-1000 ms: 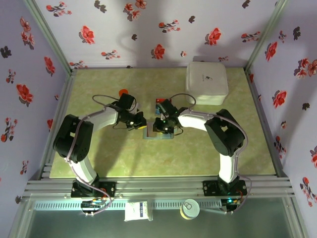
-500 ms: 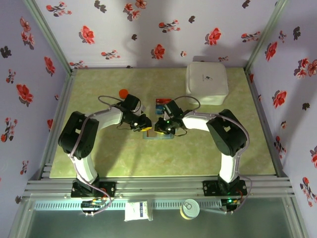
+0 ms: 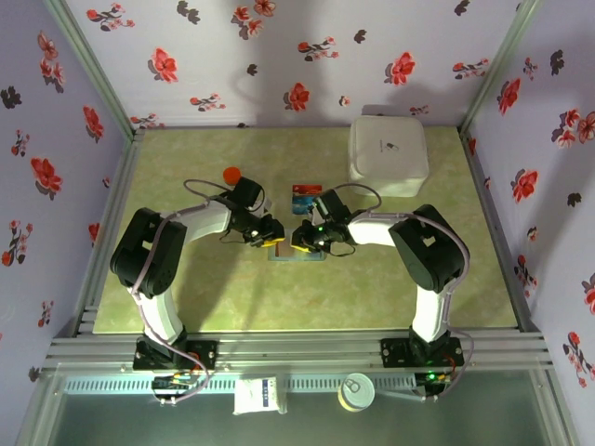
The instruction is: Take the credit cards out of the card holder
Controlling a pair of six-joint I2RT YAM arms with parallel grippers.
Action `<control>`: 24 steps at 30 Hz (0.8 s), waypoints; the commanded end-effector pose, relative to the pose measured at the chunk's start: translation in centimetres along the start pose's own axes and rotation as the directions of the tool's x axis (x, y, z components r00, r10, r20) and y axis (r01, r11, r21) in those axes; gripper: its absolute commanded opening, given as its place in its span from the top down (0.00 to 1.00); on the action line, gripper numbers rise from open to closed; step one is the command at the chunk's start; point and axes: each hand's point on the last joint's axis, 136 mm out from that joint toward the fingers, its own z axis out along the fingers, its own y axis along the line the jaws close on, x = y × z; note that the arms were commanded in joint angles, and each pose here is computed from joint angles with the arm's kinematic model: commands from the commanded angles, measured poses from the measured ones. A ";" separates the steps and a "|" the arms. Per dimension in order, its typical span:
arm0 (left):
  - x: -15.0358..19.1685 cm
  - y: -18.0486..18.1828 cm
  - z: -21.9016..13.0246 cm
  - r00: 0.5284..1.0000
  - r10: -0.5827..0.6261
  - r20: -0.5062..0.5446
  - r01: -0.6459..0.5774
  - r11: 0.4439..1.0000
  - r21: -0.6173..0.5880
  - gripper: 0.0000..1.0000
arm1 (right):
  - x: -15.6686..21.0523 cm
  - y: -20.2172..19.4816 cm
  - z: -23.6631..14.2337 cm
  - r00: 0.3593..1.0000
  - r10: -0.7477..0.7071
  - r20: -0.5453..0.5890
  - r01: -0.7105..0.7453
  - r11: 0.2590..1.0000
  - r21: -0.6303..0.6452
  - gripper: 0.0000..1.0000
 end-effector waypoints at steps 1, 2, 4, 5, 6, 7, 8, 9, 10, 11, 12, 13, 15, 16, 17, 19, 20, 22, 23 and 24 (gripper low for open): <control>0.6 0.7 0.6 1.000 -0.006 -0.023 0.006 0.999 -0.034 0.71 | 0.3 -1.4 0.0 0.999 0.047 0.001 -0.047 0.999 0.028 0.80; 0.6 0.6 0.7 1.000 -0.005 -0.023 0.005 0.999 -0.033 0.71 | 0.3 -1.4 0.0 0.999 0.049 0.001 -0.049 0.998 0.028 0.80; 0.6 0.4 0.9 1.000 -0.004 -0.026 0.003 1.000 -0.031 0.71 | 0.3 -1.4 0.0 0.999 0.048 0.000 -0.048 0.999 0.026 0.80; 0.6 0.4 0.9 1.000 -0.003 -0.028 0.002 1.000 -0.030 0.71 | 0.3 -1.5 0.0 0.999 0.051 0.000 -0.051 0.998 0.026 0.80; 0.7 0.3 1.1 1.000 -0.004 -0.031 0.003 1.000 -0.030 0.71 | 0.4 -1.4 0.0 0.999 0.049 -0.001 -0.049 0.998 0.025 0.80; 0.6 0.3 1.1 1.000 -0.003 -0.030 0.003 1.000 -0.027 0.71 | 0.4 -1.4 0.0 0.999 0.050 -0.002 -0.050 0.998 0.023 0.80; 0.7 0.2 1.2 0.999 -0.001 -0.032 0.000 1.000 -0.027 0.71 | 0.4 -1.4 0.0 0.999 0.050 -0.002 -0.050 0.999 0.021 0.80; 0.6 0.1 1.2 0.999 -0.001 -0.032 0.000 1.000 -0.026 0.71 | 0.5 -1.5 0.0 0.999 0.052 -0.004 -0.052 0.998 0.023 0.80; 0.6 0.1 1.3 0.999 0.000 -0.034 -0.001 1.000 -0.028 0.71 | 0.5 -1.5 0.0 0.999 0.052 -0.003 -0.052 0.998 0.022 0.80; 0.6 0.1 1.3 0.999 -0.001 -0.033 0.000 1.000 -0.028 0.71 | 0.5 -1.5 0.0 0.999 0.051 -0.003 -0.051 0.998 0.022 0.80; 0.6 0.1 1.3 0.999 0.000 -0.032 -0.001 1.000 -0.027 0.71 | 0.5 -1.5 0.0 0.999 0.052 -0.002 -0.052 0.998 0.020 0.80; 0.6 0.0 1.3 1.000 0.000 -0.031 -0.001 1.000 -0.025 0.71 | 0.5 -1.5 0.0 0.999 0.054 -0.003 -0.054 0.998 0.020 0.80; 0.5 -0.1 1.2 1.000 0.003 -0.027 -0.003 1.000 -0.021 0.72 | 0.6 -1.4 0.0 0.999 0.054 -0.003 -0.054 0.998 0.015 0.80; 0.4 -0.3 1.2 1.000 0.004 -0.024 -0.004 1.000 -0.015 0.73 | 0.6 -1.4 0.0 0.999 0.055 -0.002 -0.055 0.998 0.012 0.80; 0.4 -0.4 1.2 1.000 0.004 -0.022 -0.004 1.000 -0.010 0.74 | 0.5 -1.3 -0.1 0.998 0.056 0.000 -0.056 0.998 0.008 0.80; 0.2 -0.9 1.0 1.000 0.007 -0.016 -0.006 1.000 0.005 0.76 | 0.5 -0.9 -0.3 0.999 0.053 0.002 -0.053 0.999 -0.003 0.79; 0.1 -1.2 0.9 1.000 0.009 -0.011 -0.009 1.000 0.013 0.77 | 0.3 -0.7 -0.5 0.999 0.053 0.008 -0.052 0.999 -0.009 0.79; -0.1 -1.7 0.7 1.000 0.012 -0.005 -0.012 1.000 0.025 0.78 | 0.2 -0.1 -0.9 0.999 0.046 0.017 -0.046 0.999 -0.021 0.77; -0.2 -2.0 0.5 1.000 0.014 -0.001 -0.014 0.999 0.030 0.77 | 0.1 0.3 -1.2 0.999 0.042 0.022 -0.042 0.999 -0.027 0.76; -0.4 -2.3 0.3 1.000 0.017 0.004 -0.017 0.999 0.037 0.77 | 0.0 0.6 -1.5 0.999 0.039 0.028 -0.038 0.999 -0.032 0.75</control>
